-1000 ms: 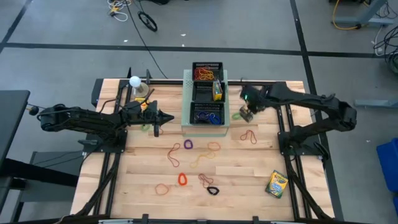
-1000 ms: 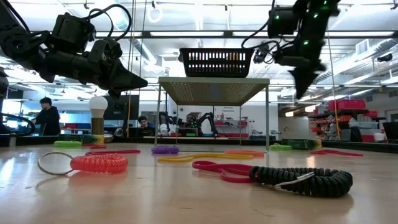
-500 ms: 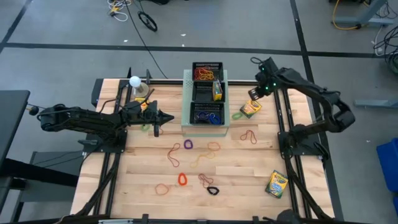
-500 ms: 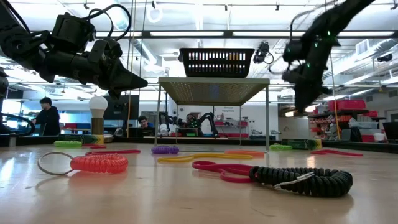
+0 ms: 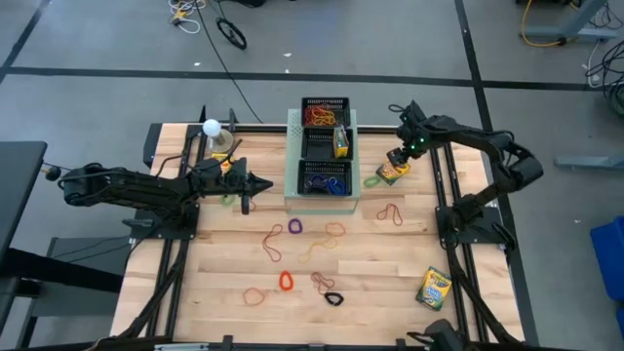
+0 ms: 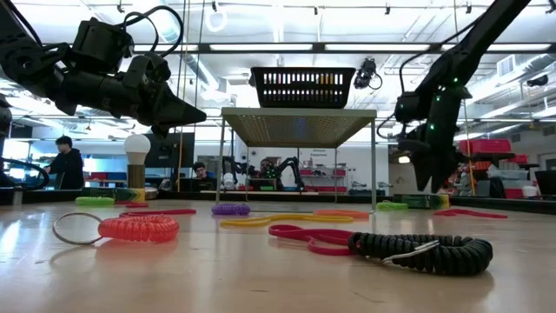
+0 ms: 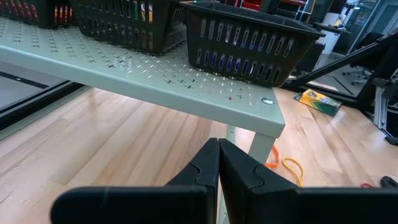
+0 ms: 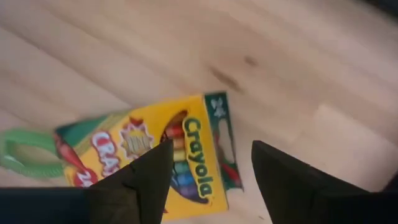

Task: Pick & Place Office Desk Supplies
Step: Put the top right yellow crayon box into the middle black bin on the shelf

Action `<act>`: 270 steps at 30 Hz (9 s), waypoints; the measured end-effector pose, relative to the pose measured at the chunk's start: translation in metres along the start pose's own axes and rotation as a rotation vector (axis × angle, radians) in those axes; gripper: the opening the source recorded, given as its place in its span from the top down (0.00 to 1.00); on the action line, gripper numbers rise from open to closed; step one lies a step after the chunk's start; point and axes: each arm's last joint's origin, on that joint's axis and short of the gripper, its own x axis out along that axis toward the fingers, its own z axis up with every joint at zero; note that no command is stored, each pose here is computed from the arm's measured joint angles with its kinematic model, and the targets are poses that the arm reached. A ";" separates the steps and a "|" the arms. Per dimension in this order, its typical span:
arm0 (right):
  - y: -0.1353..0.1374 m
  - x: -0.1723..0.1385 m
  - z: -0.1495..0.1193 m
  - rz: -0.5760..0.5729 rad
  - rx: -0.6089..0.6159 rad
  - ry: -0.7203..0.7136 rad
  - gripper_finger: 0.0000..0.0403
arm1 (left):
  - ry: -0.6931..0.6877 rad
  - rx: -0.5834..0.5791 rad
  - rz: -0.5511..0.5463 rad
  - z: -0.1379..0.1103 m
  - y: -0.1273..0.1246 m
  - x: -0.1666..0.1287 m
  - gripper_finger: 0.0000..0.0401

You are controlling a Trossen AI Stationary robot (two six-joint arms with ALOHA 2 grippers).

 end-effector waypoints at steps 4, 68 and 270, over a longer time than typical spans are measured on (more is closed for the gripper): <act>-0.001 0.006 0.001 0.016 -0.012 0.029 0.49 | 0.000 0.000 0.000 0.000 0.000 0.000 0.96; 0.118 -0.053 -0.076 -0.369 -0.381 -0.233 1.00 | 0.000 0.000 0.000 0.000 0.000 0.000 0.96; 0.224 -0.097 -0.162 0.266 -1.080 -0.433 0.89 | -0.011 0.002 -0.002 0.001 0.000 0.000 0.96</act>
